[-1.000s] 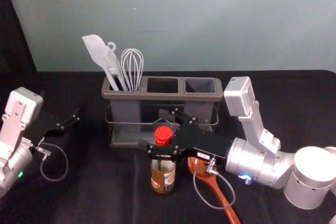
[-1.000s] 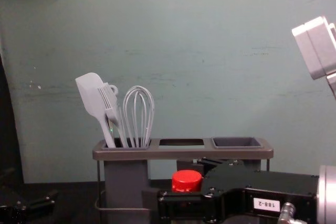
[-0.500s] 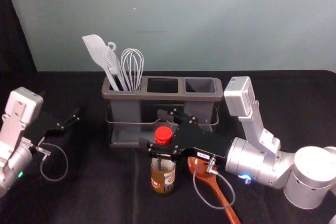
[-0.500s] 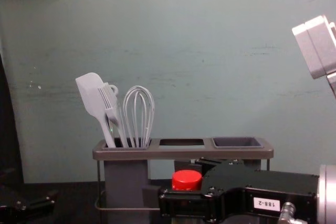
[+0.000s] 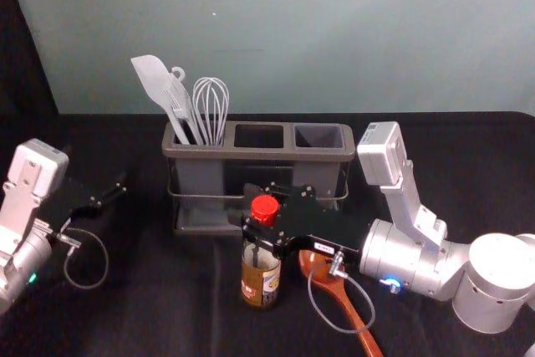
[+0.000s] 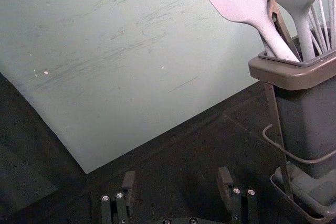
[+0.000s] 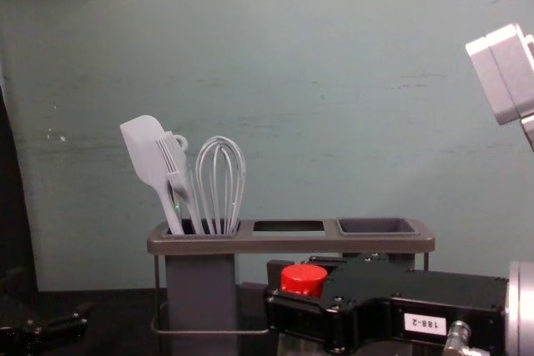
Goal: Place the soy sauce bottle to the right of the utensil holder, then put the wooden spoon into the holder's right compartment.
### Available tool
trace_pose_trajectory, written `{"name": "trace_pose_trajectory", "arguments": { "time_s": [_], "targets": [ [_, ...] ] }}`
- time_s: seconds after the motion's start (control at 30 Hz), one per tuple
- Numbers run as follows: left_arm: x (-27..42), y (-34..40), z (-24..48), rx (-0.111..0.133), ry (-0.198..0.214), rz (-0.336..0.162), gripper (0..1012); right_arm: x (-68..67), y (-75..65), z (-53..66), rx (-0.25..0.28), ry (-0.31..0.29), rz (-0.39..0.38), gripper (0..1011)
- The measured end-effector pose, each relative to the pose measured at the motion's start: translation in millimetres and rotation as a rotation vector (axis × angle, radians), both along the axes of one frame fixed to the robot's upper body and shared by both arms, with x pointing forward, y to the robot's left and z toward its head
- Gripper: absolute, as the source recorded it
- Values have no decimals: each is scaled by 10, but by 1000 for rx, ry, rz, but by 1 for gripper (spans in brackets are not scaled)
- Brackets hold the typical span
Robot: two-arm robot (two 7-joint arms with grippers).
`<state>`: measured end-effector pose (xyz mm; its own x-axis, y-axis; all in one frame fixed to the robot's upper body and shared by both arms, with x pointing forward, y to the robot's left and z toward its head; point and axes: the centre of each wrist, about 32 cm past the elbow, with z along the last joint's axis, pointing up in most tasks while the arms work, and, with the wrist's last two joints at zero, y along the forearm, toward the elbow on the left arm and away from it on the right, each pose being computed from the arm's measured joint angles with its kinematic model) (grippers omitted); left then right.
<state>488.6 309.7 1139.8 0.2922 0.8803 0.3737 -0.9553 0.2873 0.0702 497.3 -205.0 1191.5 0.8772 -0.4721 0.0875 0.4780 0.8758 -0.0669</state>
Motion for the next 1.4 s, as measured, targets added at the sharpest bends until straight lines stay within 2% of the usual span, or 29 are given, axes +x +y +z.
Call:
{"name": "trace_pose_trajectory", "arguments": {
  "time_s": [0.07, 0.17, 0.23, 0.4, 0.6, 0.73, 0.77, 0.83, 0.97, 1.0, 1.1, 1.27, 1.4],
  "targets": [
    [0, 0, 0, 0, 0, 0, 1012, 0, -1, 1, 0, 0, 0, 408],
    [0, 0, 0, 0, 0, 0, 1011, -1, -1, 0, 0, 0, 0, 361],
    [0, 0, 0, 0, 0, 0, 1011, -11, 2, 10, -2, -4, 1, 361],
    [0, 0, 0, 0, 0, 0, 1011, -125, 30, 126, -8, -48, 14, 361],
    [0, 0, 0, 0, 0, 0, 1011, -301, -53, 263, -14, -80, -3, 361],
    [0, 0, 0, 0, 0, 0, 1011, -472, -216, 313, -22, -99, -49, 361],
    [0, 0, 0, 0, 0, 0, 1011, -472, -216, 313, -22, -99, -49, 361],
    [0, 0, 0, 0, 0, 0, 1011, -594, -382, 312, -23, -106, -98, 361],
    [0, 0, 0, 0, 0, 0, 1012, -731, -593, 306, -24, -113, -157, 361],
    [0, 0, 0, 0, 0, 0, 1011, -792, -687, 304, -27, -116, -184, 361],
    [0, 0, 0, 0, 0, 0, 1011, -868, -838, 321, -36, -126, -229, 360],
    [0, 0, 0, 0, 0, 0, 1011, -903, -1007, 335, -56, -134, -302, 361],
    [0, 0, 0, 0, 0, 0, 1011, -848, -1115, 309, -63, -133, -357, 361]
  ]
}}
